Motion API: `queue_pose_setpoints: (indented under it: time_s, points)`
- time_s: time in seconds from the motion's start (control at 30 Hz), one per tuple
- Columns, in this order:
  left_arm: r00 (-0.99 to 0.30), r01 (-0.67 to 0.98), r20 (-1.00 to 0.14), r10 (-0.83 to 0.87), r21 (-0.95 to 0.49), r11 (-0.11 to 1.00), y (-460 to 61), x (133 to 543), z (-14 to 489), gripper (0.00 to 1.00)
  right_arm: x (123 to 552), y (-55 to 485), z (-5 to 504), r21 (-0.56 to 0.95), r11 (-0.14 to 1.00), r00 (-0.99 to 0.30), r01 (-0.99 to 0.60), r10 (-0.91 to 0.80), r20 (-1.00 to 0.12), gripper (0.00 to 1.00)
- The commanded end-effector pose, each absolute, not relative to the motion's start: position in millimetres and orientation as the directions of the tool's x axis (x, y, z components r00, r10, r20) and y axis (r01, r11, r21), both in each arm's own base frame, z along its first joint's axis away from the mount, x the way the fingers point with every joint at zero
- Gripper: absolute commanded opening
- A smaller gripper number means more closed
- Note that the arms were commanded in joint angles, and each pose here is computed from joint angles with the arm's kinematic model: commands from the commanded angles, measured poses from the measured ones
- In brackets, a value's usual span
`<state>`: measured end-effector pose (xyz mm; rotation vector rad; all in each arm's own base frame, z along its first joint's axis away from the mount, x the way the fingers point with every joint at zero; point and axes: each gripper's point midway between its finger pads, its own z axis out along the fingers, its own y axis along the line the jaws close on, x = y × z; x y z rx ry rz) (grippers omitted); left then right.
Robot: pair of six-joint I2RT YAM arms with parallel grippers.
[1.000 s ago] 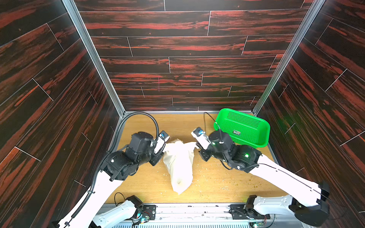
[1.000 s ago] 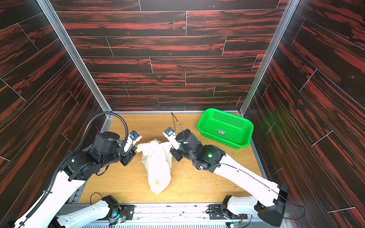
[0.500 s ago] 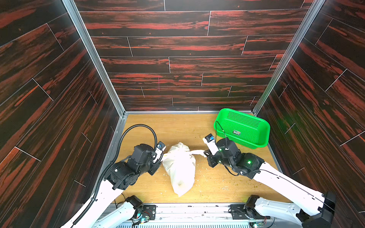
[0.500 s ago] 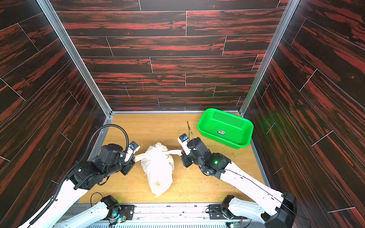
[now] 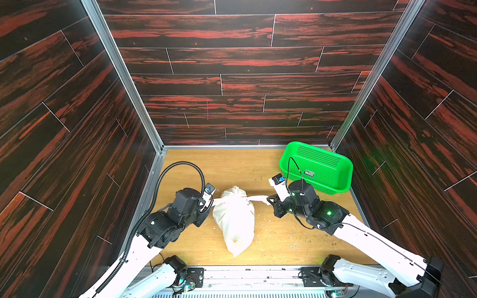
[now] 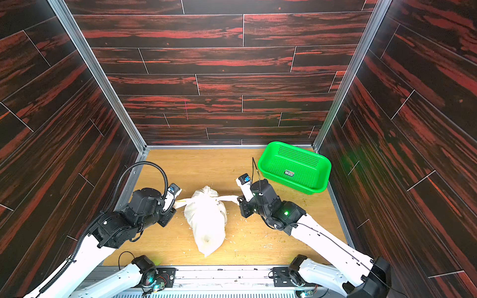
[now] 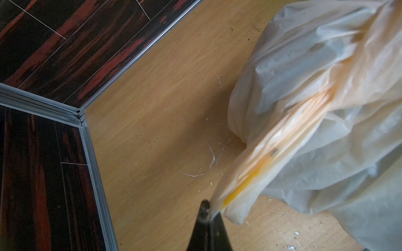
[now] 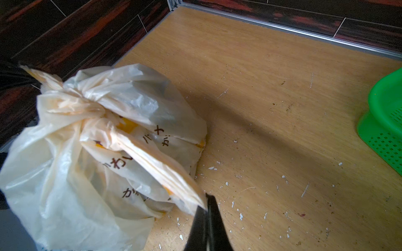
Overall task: Place the pineapple into a plastic bag & tie a knot
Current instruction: Tie the plastic bag at the center of the board.
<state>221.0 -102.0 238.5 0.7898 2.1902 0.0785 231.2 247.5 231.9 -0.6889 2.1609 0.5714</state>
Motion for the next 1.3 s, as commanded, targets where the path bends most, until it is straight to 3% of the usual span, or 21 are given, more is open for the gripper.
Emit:
queue_pose_setpoints:
  time_s: [0.0,0.23,0.47,0.63,0.77,0.8,0.87,0.97,1.17,1.2,1.23,1.27]
  points:
    - [-0.633,0.293,-0.521,0.573,0.523,0.8,-23,209,242,0.0,255,175,222,0.002,0.917,-0.619,-0.398,-0.267,-0.738,0.0]
    - [-0.589,0.239,-0.576,0.567,0.546,0.803,-26,225,277,0.0,269,177,276,-0.025,0.915,-0.524,-0.402,-0.253,-0.813,0.0]
    - [-0.61,0.313,-0.534,0.585,0.515,0.798,-31,216,257,0.0,266,178,248,-0.023,0.909,-0.568,-0.416,-0.279,-0.774,0.0]
    - [-0.626,0.474,-0.489,0.607,0.379,0.795,-53,194,230,0.0,257,177,222,-0.013,0.903,-0.604,-0.429,-0.298,-0.739,0.0]
    - [-0.568,0.573,-0.559,0.604,0.258,0.778,-84,189,238,0.0,252,205,239,0.106,0.851,-0.596,-0.515,-0.266,-0.757,0.0]
    - [-0.561,0.568,-0.583,0.587,0.245,0.786,-88,191,243,0.01,252,211,243,0.128,0.84,-0.594,-0.527,-0.257,-0.762,0.06]
    - [-0.53,0.583,-0.64,0.556,0.202,0.787,-101,195,255,0.17,251,220,253,0.162,0.816,-0.581,-0.554,-0.24,-0.777,0.24]
    - [-0.502,0.579,-0.697,0.512,0.169,0.798,-112,203,269,0.34,249,227,270,0.19,0.79,-0.555,-0.583,-0.217,-0.803,0.39]
    - [-0.431,0.555,-0.794,0.429,0.142,0.82,-112,198,306,0.74,237,229,317,0.225,0.736,-0.465,-0.638,-0.136,-0.875,0.53]
    - [-0.411,0.534,-0.818,0.402,0.141,0.834,-110,199,316,0.92,236,226,328,0.225,0.738,-0.441,-0.636,-0.108,-0.891,0.56]
    - [-0.382,0.494,-0.85,0.363,0.145,0.858,-105,202,331,1.0,236,219,338,0.222,0.751,-0.413,-0.622,-0.074,-0.908,0.6]
    - [-0.352,0.434,-0.883,0.31,0.139,0.89,-97,206,346,1.0,239,211,345,0.215,0.776,-0.39,-0.594,-0.044,-0.92,0.63]
